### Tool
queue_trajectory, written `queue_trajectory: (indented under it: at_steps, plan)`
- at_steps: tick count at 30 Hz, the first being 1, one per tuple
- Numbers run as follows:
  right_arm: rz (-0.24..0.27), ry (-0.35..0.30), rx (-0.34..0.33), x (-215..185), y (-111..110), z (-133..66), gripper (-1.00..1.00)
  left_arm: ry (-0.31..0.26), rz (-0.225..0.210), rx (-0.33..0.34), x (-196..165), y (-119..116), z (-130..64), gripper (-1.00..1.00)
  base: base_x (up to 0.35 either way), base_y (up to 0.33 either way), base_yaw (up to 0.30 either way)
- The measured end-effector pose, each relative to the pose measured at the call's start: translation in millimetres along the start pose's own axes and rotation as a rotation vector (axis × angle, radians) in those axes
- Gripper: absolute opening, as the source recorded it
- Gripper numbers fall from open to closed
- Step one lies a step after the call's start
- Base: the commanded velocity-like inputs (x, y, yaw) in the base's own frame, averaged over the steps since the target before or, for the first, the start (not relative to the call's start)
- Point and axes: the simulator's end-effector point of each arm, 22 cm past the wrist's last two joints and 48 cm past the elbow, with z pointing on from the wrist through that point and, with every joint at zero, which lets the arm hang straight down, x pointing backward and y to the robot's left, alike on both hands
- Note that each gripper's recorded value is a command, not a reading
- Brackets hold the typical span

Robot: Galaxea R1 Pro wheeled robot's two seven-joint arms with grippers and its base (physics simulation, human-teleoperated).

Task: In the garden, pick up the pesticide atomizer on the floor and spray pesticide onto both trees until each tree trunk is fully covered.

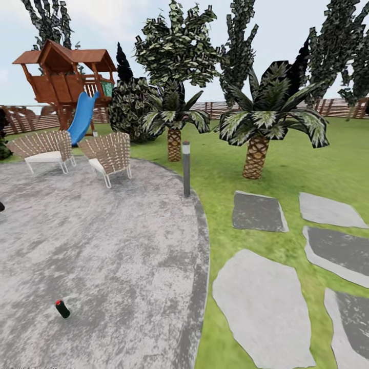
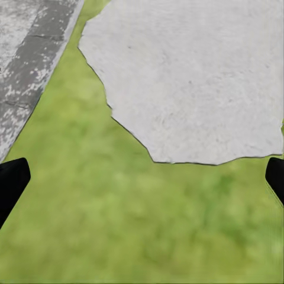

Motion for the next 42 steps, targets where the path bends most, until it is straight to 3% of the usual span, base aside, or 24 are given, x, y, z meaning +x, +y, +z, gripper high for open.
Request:
queue_trajectory:
  at_steps: [42]
  plan:
    - [0.000,-0.001,0.000,-0.3,0.0,0.1,1.00,-0.001,0.000,-0.001,-0.2,0.7,0.0,1.00,0.181,-0.244,0.278]
